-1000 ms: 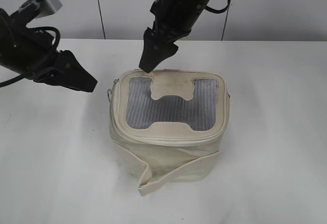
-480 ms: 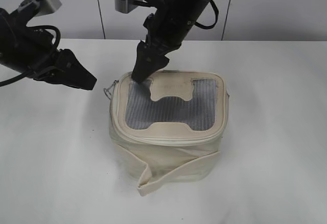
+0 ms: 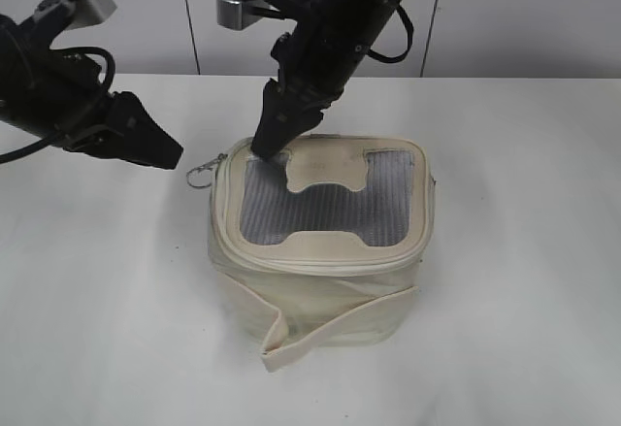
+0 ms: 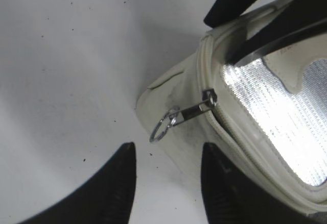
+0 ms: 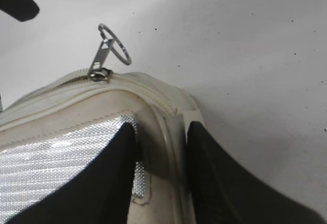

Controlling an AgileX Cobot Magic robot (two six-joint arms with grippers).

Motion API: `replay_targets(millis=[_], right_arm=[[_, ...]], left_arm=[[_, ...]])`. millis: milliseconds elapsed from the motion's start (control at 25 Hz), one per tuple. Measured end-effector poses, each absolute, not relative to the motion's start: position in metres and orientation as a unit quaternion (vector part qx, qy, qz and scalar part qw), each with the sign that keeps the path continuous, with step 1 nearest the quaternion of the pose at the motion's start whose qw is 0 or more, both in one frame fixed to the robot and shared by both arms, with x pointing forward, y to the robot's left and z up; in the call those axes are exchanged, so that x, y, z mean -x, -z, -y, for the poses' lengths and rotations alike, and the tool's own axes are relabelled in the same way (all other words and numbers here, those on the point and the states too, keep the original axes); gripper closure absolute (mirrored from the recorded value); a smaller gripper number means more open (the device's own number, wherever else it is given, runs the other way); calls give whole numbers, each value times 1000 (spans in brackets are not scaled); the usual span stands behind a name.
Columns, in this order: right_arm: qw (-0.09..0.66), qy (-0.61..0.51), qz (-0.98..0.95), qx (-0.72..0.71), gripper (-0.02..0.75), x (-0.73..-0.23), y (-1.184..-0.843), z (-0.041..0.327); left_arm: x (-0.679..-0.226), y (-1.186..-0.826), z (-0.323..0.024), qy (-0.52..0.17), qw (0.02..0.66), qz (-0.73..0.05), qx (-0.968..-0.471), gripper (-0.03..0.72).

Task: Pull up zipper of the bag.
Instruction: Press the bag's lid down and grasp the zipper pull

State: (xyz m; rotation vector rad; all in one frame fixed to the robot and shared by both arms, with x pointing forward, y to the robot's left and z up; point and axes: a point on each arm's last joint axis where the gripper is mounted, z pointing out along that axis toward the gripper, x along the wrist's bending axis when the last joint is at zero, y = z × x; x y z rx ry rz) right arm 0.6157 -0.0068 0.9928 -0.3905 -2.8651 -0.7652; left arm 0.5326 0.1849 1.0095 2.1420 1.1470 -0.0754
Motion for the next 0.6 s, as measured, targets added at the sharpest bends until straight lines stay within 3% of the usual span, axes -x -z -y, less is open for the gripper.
replay_targets(millis=[280,600], right_arm=[[77,254,955,130,654,-615,-993,7],[80,254,954,135,666,-615,-993,7]], left_arm=[[-529,-1010,-175,31,348,-430,-833,358],[-534,-1010,-172,-8,351,-428,-833,348]])
